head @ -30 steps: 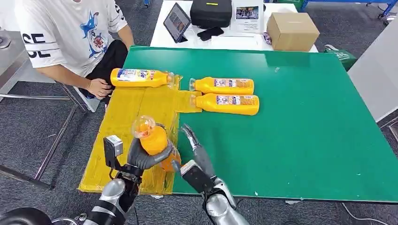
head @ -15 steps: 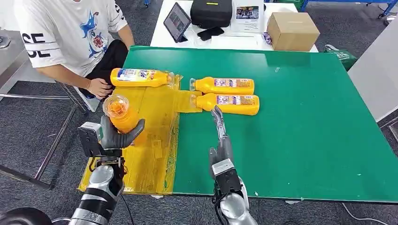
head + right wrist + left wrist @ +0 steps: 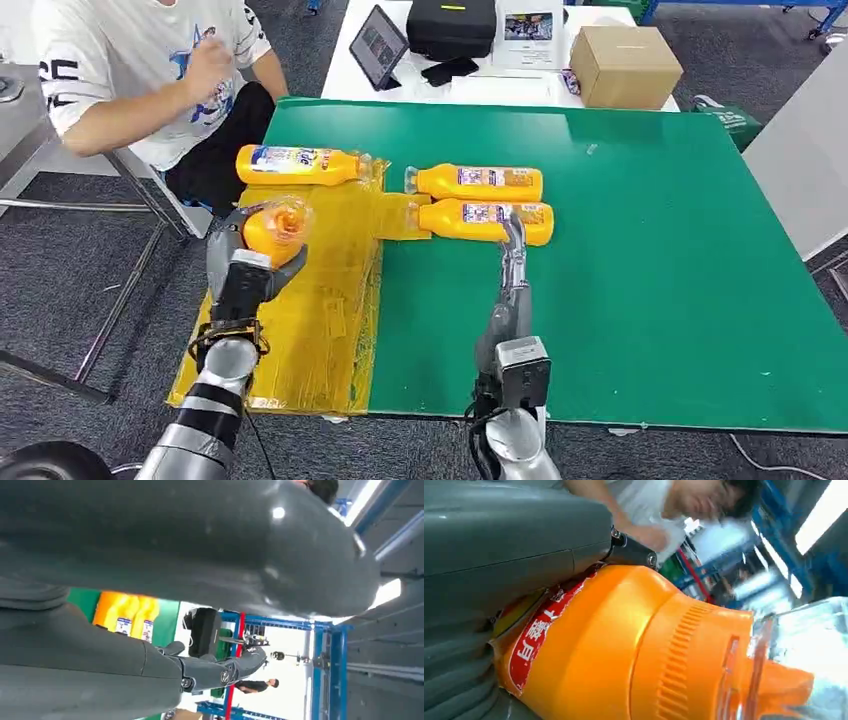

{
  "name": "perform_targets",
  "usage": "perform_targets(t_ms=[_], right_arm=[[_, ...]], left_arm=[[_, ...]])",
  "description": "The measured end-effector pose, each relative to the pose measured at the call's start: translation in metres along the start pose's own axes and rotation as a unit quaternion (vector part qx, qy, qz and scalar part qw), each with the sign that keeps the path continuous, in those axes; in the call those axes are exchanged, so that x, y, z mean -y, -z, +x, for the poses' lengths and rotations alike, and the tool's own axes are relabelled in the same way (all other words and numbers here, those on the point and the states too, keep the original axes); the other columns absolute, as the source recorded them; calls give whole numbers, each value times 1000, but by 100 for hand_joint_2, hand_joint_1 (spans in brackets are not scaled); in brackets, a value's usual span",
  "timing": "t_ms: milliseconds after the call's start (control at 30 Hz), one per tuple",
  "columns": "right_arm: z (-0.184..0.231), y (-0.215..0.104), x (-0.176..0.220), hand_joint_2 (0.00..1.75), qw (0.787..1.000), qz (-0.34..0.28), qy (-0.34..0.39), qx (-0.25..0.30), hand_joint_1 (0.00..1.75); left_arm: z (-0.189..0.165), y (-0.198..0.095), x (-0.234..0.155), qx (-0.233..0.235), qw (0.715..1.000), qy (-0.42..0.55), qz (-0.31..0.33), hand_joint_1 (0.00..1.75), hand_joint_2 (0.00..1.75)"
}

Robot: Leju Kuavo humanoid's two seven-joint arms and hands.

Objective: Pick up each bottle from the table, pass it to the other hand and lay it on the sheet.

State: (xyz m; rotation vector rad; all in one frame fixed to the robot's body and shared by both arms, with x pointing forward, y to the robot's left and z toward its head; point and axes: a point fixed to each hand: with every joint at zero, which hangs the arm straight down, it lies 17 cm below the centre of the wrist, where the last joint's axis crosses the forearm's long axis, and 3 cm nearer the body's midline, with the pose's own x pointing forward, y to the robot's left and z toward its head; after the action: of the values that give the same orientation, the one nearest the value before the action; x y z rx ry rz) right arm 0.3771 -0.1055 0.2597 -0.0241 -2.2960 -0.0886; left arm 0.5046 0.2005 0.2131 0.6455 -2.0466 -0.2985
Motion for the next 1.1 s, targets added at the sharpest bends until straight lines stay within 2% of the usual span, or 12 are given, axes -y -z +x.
perform_targets(t_ms=[200,400,500,800,1100], right_arm=[[-2,4,2,0,1000,-4,12,-7,0],[-5,5,-2,0,1000,7,21,-13,0],[-5,5,-2,0,1000,7,20,-13,0],[-20,-2,-11,0,998,30,45,-44,0],[-44,-13,-22,0,994,47,56,-82,0]], left_arm=[[-39,0,41,21,979,170,-111,175,175],[-81,-10,56,10,949,247,-198,175,175],[-90,-13,58,6,942,259,-215,175,175],[-128,-31,71,-41,913,240,-329,175,175],[-146,-35,66,-56,896,244,-368,175,175]])
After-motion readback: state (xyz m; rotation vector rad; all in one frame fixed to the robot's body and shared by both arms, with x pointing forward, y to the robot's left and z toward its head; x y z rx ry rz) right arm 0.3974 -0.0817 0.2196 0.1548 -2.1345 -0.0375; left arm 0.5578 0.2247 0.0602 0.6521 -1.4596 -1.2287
